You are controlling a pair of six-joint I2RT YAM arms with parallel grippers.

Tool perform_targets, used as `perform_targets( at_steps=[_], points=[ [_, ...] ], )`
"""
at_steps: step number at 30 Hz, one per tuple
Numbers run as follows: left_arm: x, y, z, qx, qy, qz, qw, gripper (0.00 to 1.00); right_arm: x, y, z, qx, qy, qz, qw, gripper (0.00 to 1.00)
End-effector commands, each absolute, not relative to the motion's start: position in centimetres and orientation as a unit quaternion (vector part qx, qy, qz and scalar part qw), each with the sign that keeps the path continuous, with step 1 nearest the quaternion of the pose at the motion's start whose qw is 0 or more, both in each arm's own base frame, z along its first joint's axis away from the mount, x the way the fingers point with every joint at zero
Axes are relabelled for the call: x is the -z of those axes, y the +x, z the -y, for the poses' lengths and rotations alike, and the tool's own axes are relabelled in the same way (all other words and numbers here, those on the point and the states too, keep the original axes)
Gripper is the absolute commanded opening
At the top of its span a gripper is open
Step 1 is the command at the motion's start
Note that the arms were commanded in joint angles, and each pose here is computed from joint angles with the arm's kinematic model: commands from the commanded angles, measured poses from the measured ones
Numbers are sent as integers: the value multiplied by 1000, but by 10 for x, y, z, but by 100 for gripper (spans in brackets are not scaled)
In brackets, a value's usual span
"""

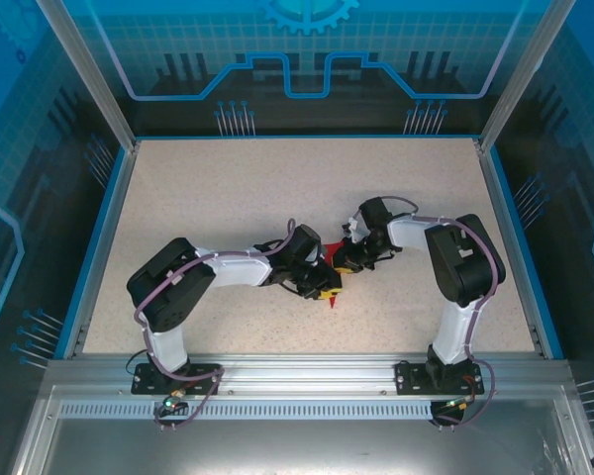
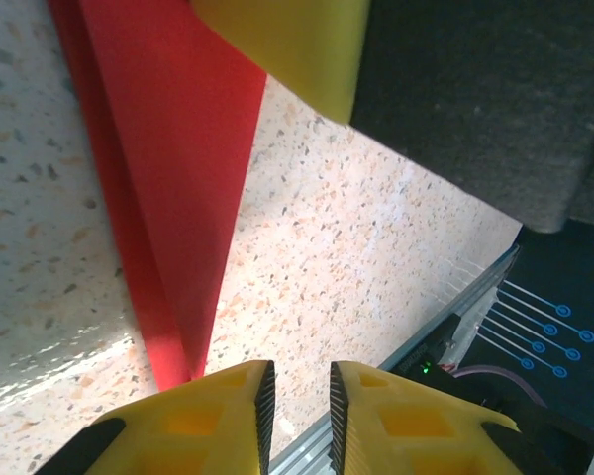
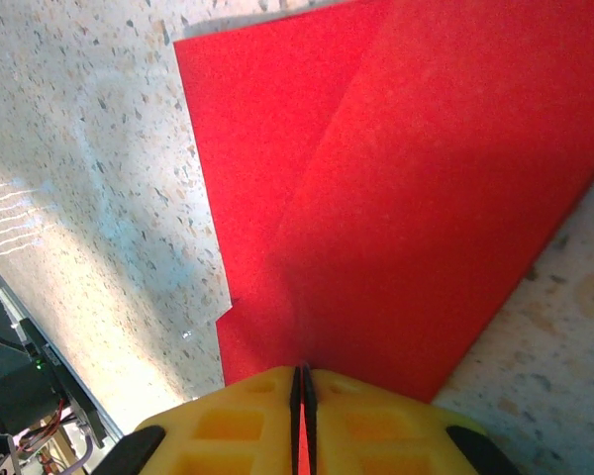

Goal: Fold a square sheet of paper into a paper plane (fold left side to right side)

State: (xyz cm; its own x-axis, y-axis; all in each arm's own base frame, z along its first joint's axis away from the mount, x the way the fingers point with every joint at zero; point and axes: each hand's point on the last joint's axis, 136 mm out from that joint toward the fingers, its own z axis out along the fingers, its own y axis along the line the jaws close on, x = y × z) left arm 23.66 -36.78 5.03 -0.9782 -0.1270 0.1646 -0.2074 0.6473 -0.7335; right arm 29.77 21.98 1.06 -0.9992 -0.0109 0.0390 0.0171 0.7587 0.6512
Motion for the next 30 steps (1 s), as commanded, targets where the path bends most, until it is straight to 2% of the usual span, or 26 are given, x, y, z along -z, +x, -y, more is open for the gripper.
perform_targets(
  at_steps=[1, 17, 30],
  points=[
    [-57, 228, 374, -422, 84, 900, 73, 25, 11, 291, -212, 307, -3, 951, 37, 13],
    [-16, 216, 366, -376, 96, 916, 106, 25, 13, 289, -212, 301, -1, 953, 43, 13],
    [-1, 202, 354, -348, 101, 925, 115, 24, 13, 290, -210, 293, 1, 955, 42, 13]
  ],
)
